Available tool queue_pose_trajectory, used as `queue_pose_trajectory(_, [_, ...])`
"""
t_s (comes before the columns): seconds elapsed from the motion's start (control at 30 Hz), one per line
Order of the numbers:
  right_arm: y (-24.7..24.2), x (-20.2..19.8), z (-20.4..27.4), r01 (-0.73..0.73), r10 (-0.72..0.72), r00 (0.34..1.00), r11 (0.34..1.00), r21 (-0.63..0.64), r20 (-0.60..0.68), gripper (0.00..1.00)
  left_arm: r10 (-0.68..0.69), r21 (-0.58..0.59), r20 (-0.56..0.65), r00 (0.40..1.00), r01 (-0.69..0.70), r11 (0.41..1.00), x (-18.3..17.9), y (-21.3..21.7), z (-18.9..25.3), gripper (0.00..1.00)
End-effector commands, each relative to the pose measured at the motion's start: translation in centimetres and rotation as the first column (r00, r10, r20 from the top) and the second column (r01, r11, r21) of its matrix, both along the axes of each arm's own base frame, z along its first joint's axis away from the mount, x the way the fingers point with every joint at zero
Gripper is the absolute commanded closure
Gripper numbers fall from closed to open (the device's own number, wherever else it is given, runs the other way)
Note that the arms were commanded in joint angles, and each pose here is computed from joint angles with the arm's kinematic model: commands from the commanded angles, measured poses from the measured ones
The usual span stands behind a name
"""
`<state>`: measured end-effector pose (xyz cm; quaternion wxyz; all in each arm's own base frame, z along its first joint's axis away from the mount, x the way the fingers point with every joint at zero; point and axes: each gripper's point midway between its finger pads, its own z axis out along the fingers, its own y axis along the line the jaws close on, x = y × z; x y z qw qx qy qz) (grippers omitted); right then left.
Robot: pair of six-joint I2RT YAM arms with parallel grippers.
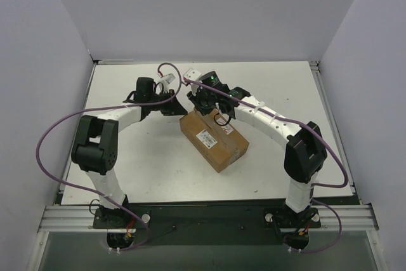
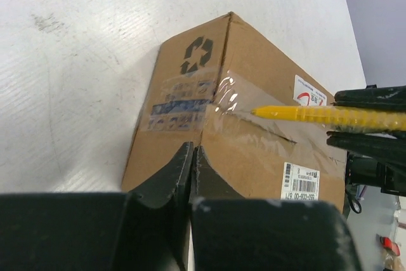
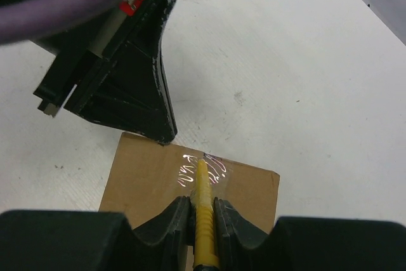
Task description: Unpack the express box
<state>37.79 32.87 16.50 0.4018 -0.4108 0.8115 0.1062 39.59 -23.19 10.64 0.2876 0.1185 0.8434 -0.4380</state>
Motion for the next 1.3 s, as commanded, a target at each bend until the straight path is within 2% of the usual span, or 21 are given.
queue_pose_trajectory(0.0, [-2.3,-1.0,2.3,0.046,-0.046,0.999,0.999,-0.018,0.003,1.00,0.111,-0.018,0.099,0.989,-0.110,0.994,-0.1,3.5,4.0,0.89])
queue_pose_trajectory(0.03, [-2.4,-0.9,2.8,0.049,-0.049,0.999,0.999,-0.009,0.010,1.00,0.106,-0.037,0.167,0.980,-0.102,0.994,-0.2,3.7,5.3,0.74])
queue_pose_trajectory(0.1, [-2.6,-1.0,2.8,0.050,-0.050,0.999,0.999,-0.013,0.005,1.00,0.020,0.001,0.304,0.953,-0.021,1.000,-2.1,3.7,6.2,0.63])
queue_pose_trajectory(0.17, [-2.8,-0.9,2.8,0.060,-0.060,0.998,0.998,-0.012,0.000,1.00,-0.058,0.049,0.384,0.922,0.042,0.998,-3.3,3.0,6.0,0.56])
queue_pose_trajectory(0.23, [-3.1,-0.7,2.9,0.074,-0.074,0.997,0.997,-0.008,-0.001,1.00,-0.078,0.062,0.381,0.921,0.058,0.996,-3.8,1.6,5.2,0.56])
queue_pose_trajectory(0.3, [-3.1,-0.7,3.2,0.084,-0.084,0.996,0.996,-0.001,0.003,1.00,-0.080,-0.006,0.337,0.938,0.087,0.996,-4.5,-0.7,5.1,0.65])
queue_pose_trajectory(0.33, [-3.2,-0.7,3.5,0.091,-0.091,0.996,0.996,0.003,0.008,1.00,-0.080,-0.056,0.390,0.917,0.110,0.992,-4.3,-1.9,6.3,0.69])
queue_pose_trajectory(0.37, [-3.3,-0.6,3.7,0.100,-0.100,0.995,0.995,0.005,0.012,1.00,-0.098,-0.113,0.348,0.932,0.146,0.983,-5.0,-3.2,6.2,0.77])
queue_pose_trajectory(0.43, [-3.6,-0.5,4.0,0.122,-0.122,0.992,0.993,0.007,0.021,1.00,-0.120,-0.144,0.354,0.928,0.180,0.973,-5.3,-5.3,6.2,0.85])
queue_pose_trajectory(0.5, [-3.9,-0.5,4.0,0.146,-0.146,0.989,0.989,0.010,0.020,1.00,-0.072,-0.148,0.295,0.953,0.120,0.982,-4.6,-6.0,4.5,0.94])
queue_pose_trajectory(0.57, [-4.1,-0.5,4.5,0.165,-0.166,0.986,0.986,0.026,0.030,1.00,-0.054,-0.144,0.251,0.966,0.093,0.985,-4.7,-6.4,2.8,0.99])
queue_pose_trajectory(0.7, [-4.1,-0.4,4.9,0.192,-0.195,0.980,0.980,0.053,0.050,1.00,-0.029,-0.123,0.126,0.992,0.045,0.991,-4.6,-5.9,-0.5,1.00])
queue_pose_trajectory(0.87, [-3.5,-0.5,4.4,0.197,-0.200,0.979,0.978,0.066,0.047,1.00,-0.003,-0.121,0.074,0.997,0.012,0.993,-4.5,-5.7,-1.9,1.00])
queue_pose_trajectory(1.27, [-2.2,0.7,3.3,0.232,-0.237,0.969,0.971,0.062,0.074,1.00,0.011,-0.110,0.060,0.998,-0.005,0.994,-4.5,-5.5,-2.4,1.00])
